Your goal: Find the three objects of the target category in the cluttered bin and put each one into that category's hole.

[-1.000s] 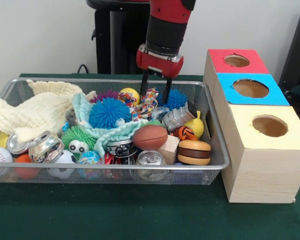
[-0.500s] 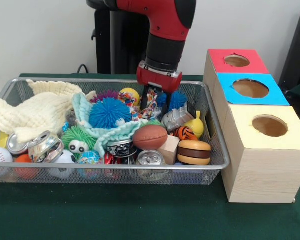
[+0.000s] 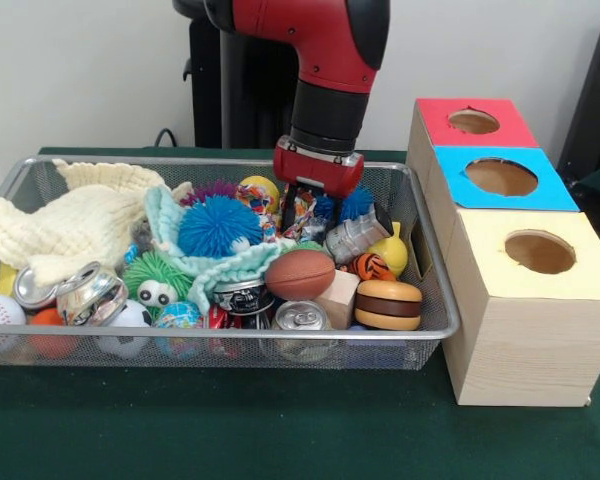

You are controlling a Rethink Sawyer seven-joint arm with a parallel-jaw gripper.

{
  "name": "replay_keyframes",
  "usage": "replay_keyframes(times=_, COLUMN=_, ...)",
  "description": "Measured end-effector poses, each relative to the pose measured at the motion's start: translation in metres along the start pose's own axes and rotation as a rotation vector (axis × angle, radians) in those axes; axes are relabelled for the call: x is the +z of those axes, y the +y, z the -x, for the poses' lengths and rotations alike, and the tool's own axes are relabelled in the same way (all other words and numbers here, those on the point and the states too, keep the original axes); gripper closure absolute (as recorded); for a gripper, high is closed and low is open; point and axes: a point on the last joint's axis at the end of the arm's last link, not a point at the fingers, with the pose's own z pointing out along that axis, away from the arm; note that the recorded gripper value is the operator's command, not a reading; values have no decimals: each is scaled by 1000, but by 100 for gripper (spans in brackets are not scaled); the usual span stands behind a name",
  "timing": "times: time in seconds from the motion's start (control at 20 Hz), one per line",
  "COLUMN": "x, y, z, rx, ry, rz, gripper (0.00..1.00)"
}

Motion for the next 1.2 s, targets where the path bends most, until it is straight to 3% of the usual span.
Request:
replay_keyframes(times=0.4, x=5, y=-3, z=7, rx=40, ry=9, rz=25, gripper=0)
replay_keyframes(times=0.45, x=6, y=-3, z=10, rx=54, ry=11, rz=34, gripper=100)
replay_keyframes(times=1.2, x=0, y=-1, z=15, rx=75, ry=15, rz=42, gripper=100)
